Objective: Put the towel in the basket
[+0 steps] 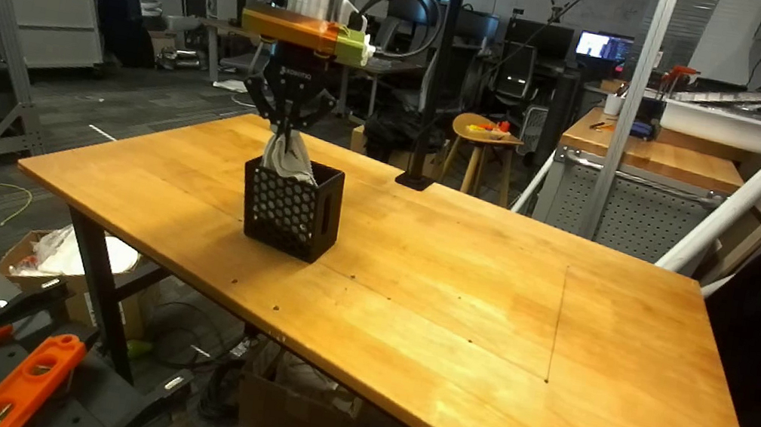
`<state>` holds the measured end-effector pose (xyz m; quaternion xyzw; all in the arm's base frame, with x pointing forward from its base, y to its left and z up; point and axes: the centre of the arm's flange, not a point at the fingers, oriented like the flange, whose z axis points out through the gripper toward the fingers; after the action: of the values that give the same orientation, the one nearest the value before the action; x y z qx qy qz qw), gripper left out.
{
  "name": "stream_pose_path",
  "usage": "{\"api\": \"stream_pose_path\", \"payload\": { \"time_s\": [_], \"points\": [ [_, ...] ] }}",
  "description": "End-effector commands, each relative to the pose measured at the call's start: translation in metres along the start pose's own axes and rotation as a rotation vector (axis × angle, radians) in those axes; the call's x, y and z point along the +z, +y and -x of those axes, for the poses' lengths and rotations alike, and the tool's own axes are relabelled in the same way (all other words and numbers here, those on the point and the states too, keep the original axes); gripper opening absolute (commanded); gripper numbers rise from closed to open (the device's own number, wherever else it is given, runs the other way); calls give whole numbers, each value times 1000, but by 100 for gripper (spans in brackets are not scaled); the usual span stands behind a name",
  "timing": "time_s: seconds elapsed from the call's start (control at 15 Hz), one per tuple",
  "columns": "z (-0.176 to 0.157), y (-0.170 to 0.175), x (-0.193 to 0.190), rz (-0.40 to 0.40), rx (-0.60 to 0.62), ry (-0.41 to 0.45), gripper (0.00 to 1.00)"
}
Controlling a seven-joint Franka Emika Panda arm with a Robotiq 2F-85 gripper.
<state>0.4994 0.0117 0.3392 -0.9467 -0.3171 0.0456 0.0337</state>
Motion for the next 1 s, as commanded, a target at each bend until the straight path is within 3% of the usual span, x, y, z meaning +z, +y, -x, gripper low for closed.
{"api": "stream_pose_path", "payload": {
  "time_s": [0.0, 0.6, 0.93],
  "points": [
    [-6, 4, 3, -1, 6, 22, 4],
    [-20, 28, 10, -12, 52, 52, 4],
    [-19, 33, 33, -59, 98, 53, 4]
  ]
}}
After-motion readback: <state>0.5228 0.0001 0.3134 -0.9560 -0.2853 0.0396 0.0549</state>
